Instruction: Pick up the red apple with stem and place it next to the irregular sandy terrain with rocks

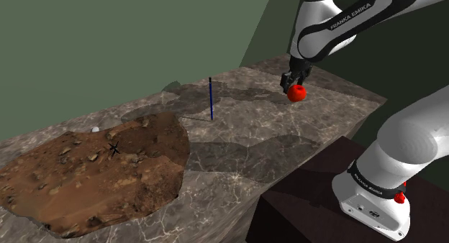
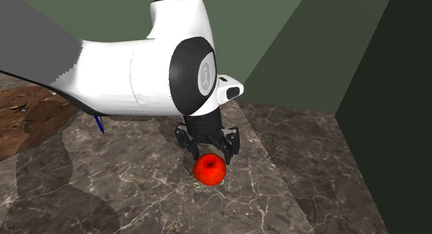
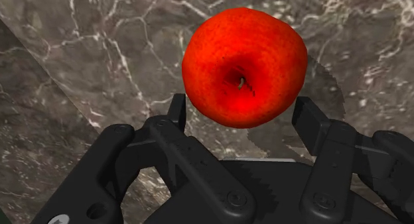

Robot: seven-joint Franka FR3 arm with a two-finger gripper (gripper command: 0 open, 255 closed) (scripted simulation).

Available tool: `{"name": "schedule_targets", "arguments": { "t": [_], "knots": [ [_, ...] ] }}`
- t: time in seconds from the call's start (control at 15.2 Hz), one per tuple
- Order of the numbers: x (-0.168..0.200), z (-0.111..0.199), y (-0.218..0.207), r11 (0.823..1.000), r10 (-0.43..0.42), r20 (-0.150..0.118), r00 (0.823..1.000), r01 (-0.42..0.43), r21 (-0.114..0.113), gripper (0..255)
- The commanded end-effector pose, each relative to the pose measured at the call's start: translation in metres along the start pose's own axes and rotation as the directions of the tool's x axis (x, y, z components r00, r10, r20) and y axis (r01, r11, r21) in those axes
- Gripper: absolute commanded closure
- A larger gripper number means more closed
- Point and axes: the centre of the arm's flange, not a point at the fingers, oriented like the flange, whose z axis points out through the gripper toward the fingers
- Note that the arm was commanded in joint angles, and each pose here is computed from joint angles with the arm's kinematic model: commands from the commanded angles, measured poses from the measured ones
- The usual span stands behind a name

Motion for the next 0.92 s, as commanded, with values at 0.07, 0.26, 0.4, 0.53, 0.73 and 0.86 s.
{"name": "schedule_targets", "arguments": {
  "t": [0.07, 0.26, 0.4, 0.53, 0.73, 0.86],
  "knots": [
    [0.000, 0.001, 0.000, 1.000, 0.000, 0.002, 1.000, 0.000, 0.000, 255],
    [0.000, -0.005, 0.001, 1.000, 0.000, 0.001, 1.000, 0.000, 0.000, 255],
    [0.000, -0.015, 0.002, 1.000, 0.000, 0.001, 1.000, 0.000, 0.000, 255],
    [0.001, -0.026, 0.003, 1.000, 0.000, 0.001, 1.000, 0.000, 0.000, 255],
    [0.002, -0.041, 0.005, 1.000, 0.000, 0.001, 1.000, 0.000, 0.000, 255],
    [0.002, -0.052, 0.007, 1.000, 0.000, 0.001, 1.000, 0.000, 0.000, 255]
  ]
}}
